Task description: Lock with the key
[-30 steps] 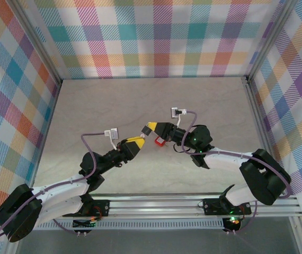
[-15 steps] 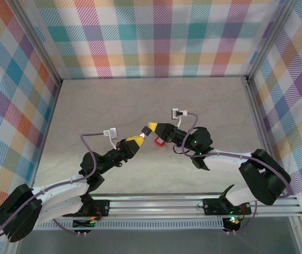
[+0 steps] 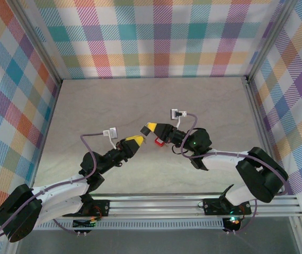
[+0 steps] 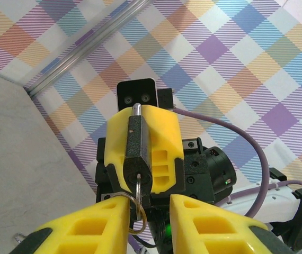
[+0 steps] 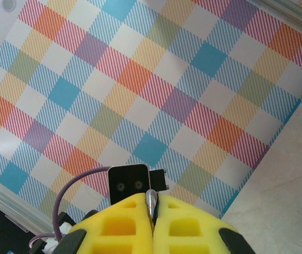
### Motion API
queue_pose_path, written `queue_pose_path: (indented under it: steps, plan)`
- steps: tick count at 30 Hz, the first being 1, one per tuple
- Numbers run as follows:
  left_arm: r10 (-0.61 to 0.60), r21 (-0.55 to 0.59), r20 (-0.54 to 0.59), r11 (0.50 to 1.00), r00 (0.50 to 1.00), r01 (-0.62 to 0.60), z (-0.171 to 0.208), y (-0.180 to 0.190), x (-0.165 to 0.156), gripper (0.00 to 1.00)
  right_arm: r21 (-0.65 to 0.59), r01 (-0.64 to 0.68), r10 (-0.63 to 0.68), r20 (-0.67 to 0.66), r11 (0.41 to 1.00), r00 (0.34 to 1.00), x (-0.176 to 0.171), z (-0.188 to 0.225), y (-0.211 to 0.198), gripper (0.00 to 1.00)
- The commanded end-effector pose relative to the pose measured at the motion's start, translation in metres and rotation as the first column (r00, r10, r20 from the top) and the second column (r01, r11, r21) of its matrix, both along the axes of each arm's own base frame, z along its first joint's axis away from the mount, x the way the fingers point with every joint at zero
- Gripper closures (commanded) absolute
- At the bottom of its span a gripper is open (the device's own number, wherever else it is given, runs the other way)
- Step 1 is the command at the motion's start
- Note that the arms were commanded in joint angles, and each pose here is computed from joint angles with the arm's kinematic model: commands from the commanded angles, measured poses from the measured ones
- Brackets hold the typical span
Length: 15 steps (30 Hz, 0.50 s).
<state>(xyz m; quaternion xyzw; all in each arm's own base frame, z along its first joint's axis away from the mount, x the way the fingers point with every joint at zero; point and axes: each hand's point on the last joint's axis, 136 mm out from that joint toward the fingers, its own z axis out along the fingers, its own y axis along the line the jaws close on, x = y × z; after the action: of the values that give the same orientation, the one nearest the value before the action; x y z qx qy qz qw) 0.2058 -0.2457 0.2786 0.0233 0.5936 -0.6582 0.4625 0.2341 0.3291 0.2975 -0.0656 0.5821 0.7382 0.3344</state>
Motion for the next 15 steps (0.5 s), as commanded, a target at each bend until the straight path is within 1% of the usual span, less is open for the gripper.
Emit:
queue_pose_path:
  steps: [1, 15]
  plan:
    - [0.070, -0.065, 0.080, 0.996, 0.994, -0.065, 0.026, 0.013, 0.004, 0.76, 0.006, -0.068, 0.068, 0.021, 0.998, 0.997, -0.017, 0.000, 0.007, 1.00]
    - [0.123, -0.088, 0.077, 0.989, 0.989, -0.116, 0.027, 0.024, 0.009, 0.79, -0.006, -0.075, 0.075, 0.006, 0.997, 0.997, -0.022, -0.008, 0.011, 1.00]
